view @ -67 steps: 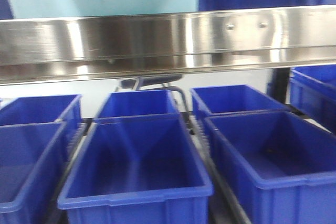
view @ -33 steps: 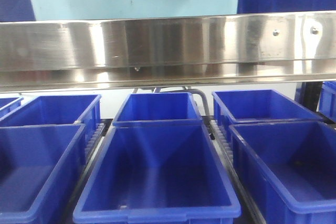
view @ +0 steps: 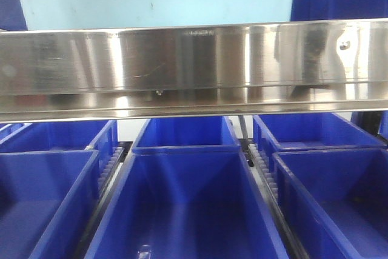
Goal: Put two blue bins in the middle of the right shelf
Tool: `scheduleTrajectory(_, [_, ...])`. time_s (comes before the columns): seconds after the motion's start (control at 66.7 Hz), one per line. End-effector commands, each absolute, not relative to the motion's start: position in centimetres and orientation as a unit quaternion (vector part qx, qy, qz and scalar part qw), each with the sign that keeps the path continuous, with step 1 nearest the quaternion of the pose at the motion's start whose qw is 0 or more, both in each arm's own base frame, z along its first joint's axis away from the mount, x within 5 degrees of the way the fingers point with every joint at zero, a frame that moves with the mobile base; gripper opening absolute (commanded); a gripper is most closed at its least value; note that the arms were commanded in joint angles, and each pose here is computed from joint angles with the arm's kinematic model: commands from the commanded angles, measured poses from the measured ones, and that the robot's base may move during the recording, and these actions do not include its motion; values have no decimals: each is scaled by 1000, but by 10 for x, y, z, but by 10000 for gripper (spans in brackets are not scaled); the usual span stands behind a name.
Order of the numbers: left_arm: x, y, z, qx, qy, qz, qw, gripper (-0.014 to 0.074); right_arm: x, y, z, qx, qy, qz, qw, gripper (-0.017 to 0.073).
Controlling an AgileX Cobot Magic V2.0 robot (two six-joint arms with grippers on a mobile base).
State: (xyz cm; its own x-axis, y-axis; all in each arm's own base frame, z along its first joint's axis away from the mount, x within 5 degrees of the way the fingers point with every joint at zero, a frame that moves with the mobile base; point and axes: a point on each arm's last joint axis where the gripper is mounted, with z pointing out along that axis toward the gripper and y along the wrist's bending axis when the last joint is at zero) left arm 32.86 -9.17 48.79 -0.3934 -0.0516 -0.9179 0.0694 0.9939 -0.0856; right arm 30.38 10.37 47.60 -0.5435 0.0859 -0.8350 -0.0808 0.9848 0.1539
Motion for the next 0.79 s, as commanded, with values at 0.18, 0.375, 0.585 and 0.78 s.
scheduleTrajectory(0.18, [326,-91,500,6,809,-68,584,-111,298,105,487,-10,859,99,502,-154])
scheduleTrajectory(0.375, [326,-91,500,6,809,-68,584,-111,298,105,487,-10,859,99,502,-154])
scheduleTrajectory(0.585, [326,-91,500,6,809,-68,584,-111,298,105,487,-10,859,99,502,-154])
scheduleTrajectory(0.78, [326,-91,500,6,809,-68,584,-111,299,105,488,-11,855,102,508,-154])
